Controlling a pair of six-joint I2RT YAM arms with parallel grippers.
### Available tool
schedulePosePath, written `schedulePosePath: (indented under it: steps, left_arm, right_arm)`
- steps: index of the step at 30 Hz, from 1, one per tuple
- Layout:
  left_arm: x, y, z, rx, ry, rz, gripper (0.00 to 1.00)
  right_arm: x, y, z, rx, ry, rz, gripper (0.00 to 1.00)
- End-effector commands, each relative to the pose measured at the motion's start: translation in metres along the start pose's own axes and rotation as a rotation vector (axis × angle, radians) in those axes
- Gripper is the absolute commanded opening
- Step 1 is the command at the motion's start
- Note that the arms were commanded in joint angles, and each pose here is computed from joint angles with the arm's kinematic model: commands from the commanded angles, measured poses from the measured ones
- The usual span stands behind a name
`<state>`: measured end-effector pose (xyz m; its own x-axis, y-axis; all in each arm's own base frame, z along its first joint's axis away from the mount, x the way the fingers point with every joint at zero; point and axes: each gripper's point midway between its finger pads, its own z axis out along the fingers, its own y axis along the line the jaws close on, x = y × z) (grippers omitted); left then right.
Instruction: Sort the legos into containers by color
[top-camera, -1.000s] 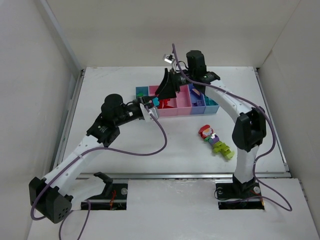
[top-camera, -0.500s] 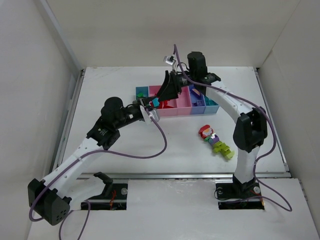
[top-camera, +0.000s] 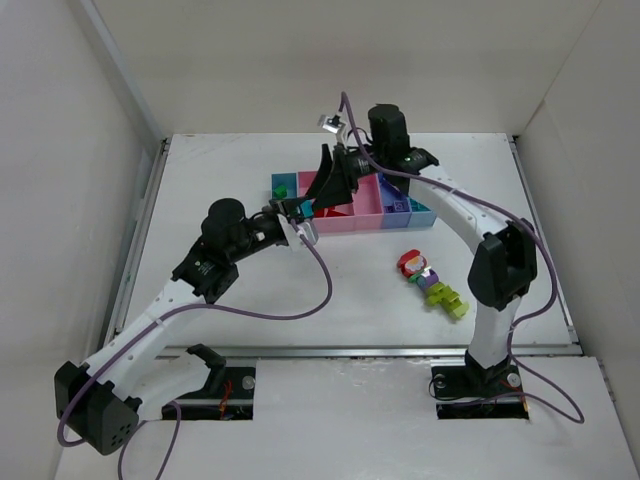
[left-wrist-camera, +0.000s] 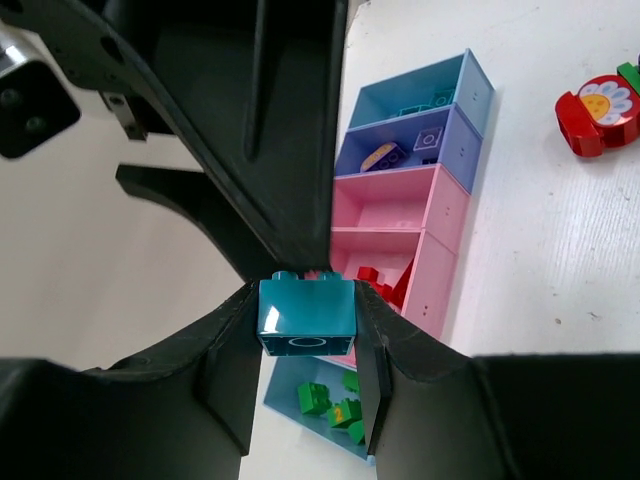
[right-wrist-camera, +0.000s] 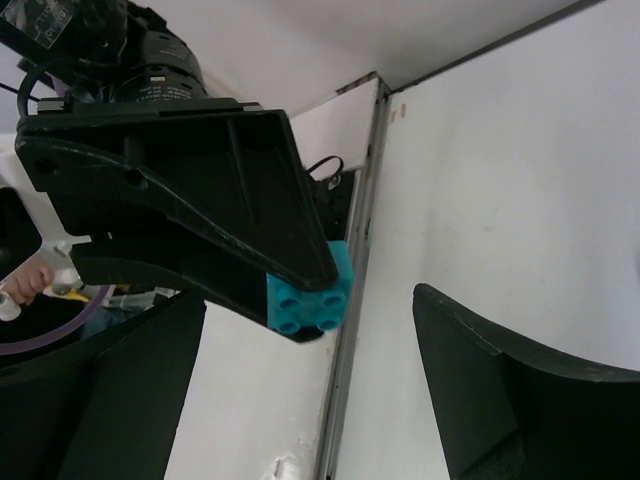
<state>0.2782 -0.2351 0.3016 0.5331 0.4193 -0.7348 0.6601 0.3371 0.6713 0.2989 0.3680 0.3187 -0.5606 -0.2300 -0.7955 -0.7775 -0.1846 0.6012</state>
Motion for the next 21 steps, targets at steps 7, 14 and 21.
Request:
schedulePosePath:
  steps: [7,14,21]
  left_arm:
    - [-0.016,0.012,0.001,-0.052,-0.060,-0.004,0.00]
    - [-0.014,0.013,0.000,-0.059,-0.053,-0.013,0.00]
    - [-0.013,0.026,-0.009,-0.135,-0.017,-0.026,1.00]
  right_arm:
    - [-0.017,0.042,0.033,-0.104,0.026,-0.140,0.78]
    - [-0.018,0.039,0.034,-0.087,0.019,-0.140,0.16]
    - [-0.014,0.013,0.016,0.012,-0.016,-0.077,0.00]
